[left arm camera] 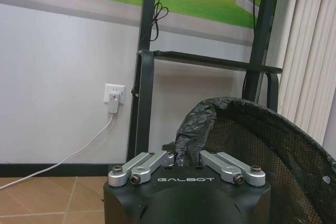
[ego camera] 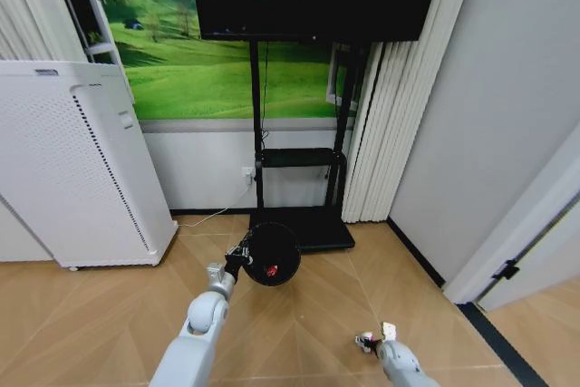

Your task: Pick up the trash bin and place the garbage on the floor into it.

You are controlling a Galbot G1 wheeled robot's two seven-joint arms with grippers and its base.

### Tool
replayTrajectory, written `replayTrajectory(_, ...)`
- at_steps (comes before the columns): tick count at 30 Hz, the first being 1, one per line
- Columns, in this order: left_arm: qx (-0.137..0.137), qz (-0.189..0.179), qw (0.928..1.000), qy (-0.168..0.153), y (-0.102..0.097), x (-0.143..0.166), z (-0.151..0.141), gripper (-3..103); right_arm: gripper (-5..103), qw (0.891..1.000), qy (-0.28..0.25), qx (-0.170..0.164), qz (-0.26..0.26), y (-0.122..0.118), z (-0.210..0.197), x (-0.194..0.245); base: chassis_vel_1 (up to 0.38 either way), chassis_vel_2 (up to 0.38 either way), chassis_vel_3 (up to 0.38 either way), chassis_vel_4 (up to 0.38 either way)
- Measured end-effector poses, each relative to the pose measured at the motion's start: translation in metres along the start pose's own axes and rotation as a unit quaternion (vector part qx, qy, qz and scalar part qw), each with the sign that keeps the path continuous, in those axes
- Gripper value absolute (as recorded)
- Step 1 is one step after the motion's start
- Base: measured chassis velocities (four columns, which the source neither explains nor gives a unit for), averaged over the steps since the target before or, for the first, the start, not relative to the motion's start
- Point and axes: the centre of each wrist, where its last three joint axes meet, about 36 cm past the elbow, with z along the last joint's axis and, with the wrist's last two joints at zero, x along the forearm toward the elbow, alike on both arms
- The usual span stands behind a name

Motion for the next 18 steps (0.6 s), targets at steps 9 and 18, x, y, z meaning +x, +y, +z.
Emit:
replayTrajectory(9,0.001,0.003,1.0000,-0.002,-0.0010,-0.0020,-0.0017,7,61,1.000,0.001,-0.001,0.001,0.0001,0.0067,-0.0009,0.000,0.000,0.000,0.000)
replayTrajectory(18,0.003,0.003,1.0000,0.001,-0.0009,-0.0021,0.0006,7,31,1.000,-0.009,-0.003,0.002,0.0032,0.0063,0.0032,0.000,0.000,0.000,0.000)
